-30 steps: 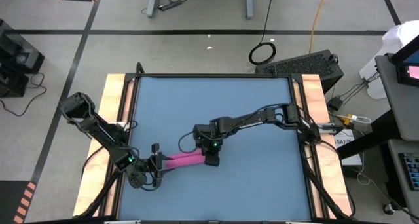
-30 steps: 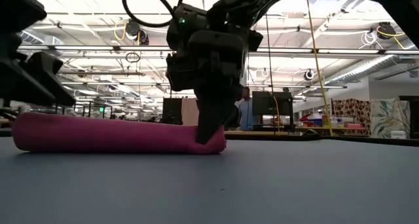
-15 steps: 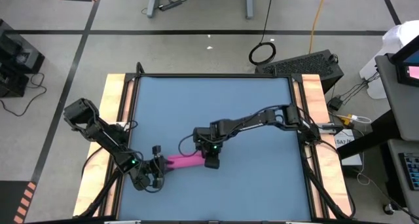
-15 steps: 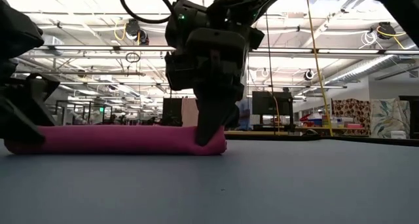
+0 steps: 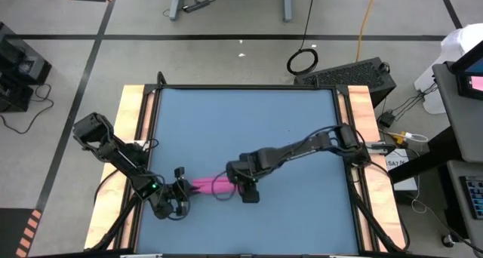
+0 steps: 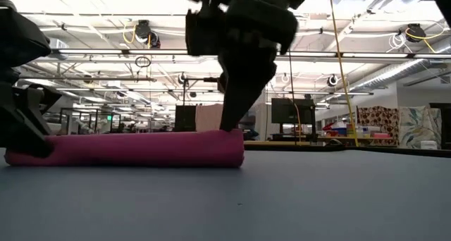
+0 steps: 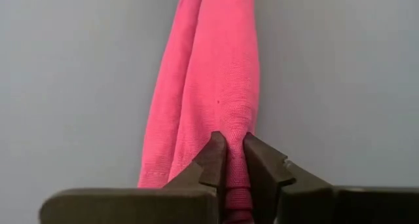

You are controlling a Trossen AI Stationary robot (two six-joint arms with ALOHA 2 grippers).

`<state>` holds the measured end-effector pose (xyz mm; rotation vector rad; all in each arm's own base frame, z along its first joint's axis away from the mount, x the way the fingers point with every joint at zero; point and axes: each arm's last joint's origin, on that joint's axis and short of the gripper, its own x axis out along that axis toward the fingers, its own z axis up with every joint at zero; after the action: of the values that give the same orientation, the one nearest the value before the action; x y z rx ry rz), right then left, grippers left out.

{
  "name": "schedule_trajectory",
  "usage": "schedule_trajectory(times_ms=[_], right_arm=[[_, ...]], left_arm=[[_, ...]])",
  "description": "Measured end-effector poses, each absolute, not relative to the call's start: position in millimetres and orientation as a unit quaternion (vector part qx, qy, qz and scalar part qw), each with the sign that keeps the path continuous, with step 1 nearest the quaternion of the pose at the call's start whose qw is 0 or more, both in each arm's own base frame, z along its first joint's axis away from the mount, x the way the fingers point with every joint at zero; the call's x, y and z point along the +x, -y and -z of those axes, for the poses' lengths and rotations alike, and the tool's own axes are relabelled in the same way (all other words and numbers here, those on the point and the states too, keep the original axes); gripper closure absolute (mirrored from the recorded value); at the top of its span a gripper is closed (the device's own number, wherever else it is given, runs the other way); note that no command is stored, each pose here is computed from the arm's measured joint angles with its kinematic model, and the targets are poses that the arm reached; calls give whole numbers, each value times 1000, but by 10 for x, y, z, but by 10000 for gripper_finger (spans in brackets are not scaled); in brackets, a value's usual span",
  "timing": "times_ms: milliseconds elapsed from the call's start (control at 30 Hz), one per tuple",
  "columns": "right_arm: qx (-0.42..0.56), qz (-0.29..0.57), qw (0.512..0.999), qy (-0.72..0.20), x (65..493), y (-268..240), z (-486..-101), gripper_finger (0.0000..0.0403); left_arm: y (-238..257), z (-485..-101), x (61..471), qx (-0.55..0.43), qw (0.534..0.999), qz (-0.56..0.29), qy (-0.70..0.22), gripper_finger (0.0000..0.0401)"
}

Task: Roll towel
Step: Roll the light red towel

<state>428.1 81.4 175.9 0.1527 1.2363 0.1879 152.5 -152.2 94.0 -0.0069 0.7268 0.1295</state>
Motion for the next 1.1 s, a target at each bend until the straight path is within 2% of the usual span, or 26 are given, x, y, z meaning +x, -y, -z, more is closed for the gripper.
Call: schedule_trajectory(times_ms=[200,333,567,800,967,1100], right_arm=[[-23,-42,828,-559,4203,-1150,-1801,197],[-59,6,839,-541,4140,-1370,-1808,181],[-97,5,862,-498,4118,-1681,-1778,209],[-146,51,848,-508,4130,-1678,-1572,252],[-177,66,843,-505,4142,-1657,-1531,246],[-159,47,841,-514,4159,-1621,-1524,240]], left_arm=[[1526,-936,1527,-18,930,-56,-362,357],[1504,-931,1555,-35,925,-54,-373,356],[1460,-932,1620,-60,919,-50,-387,356],[1460,-931,1620,-71,918,-54,-387,356],[1459,-928,1618,-71,917,-55,-388,356],[1457,-925,1616,-70,917,-55,-388,356]])
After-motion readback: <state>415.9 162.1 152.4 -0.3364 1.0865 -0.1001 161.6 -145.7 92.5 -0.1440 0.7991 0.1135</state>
